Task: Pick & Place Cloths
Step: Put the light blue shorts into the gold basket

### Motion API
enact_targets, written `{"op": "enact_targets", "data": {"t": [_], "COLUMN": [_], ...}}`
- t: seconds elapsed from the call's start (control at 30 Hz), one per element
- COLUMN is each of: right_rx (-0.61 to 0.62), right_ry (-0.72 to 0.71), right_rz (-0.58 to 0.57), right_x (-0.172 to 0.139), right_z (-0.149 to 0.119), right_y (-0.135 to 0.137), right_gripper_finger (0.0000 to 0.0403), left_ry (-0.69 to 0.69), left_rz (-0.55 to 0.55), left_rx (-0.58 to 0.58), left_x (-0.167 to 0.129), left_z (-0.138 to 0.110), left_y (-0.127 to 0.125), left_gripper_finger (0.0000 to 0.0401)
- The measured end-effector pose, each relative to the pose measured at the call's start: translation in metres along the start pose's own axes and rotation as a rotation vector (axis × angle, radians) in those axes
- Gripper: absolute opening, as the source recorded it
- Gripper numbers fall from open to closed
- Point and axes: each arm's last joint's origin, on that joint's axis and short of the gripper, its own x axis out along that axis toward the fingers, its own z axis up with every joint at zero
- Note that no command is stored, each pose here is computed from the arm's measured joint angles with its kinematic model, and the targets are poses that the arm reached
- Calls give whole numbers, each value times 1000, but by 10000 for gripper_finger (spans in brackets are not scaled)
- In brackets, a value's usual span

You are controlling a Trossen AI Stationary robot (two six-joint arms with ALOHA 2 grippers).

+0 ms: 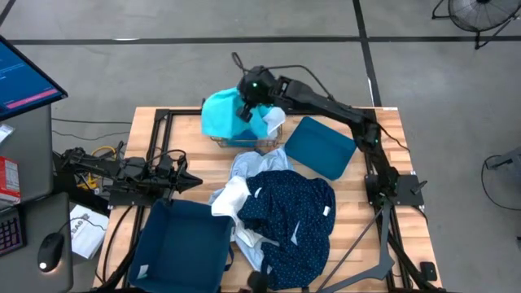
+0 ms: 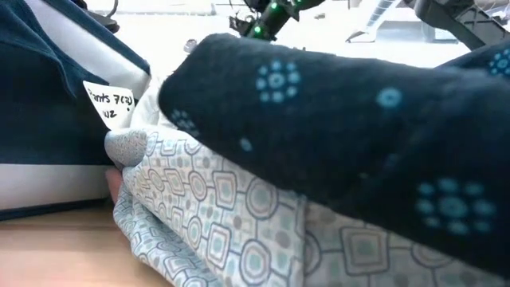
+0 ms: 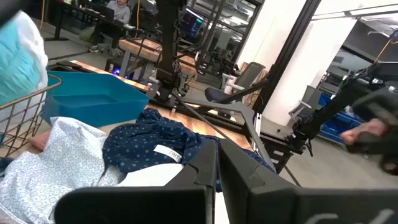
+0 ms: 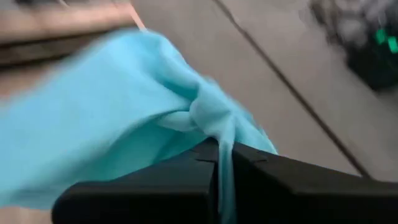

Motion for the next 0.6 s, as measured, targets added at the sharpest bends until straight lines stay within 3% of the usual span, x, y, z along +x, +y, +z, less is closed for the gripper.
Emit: {"op": "enact_targets", "data": {"t": [0.13,0.3,0.6], "right_rx": [17,-17,29], "right_ry": [167,294,470], "right_rz": [-8,30,172], "right_x": [33,74,110], "right_z": [-26,-55,-93], "right_y": [-1,19,34], "right_gripper_finger": [1,1,0], "left_ry": [-2,-54,-312], "left_rz": [0,28,129], "left_rx": [-2,-10,-29], "left_x": [0,0,-4], "left_z": [0,4,25], "left_y": [0,0,-2], "left_gripper_finger": [1,1,1]}}
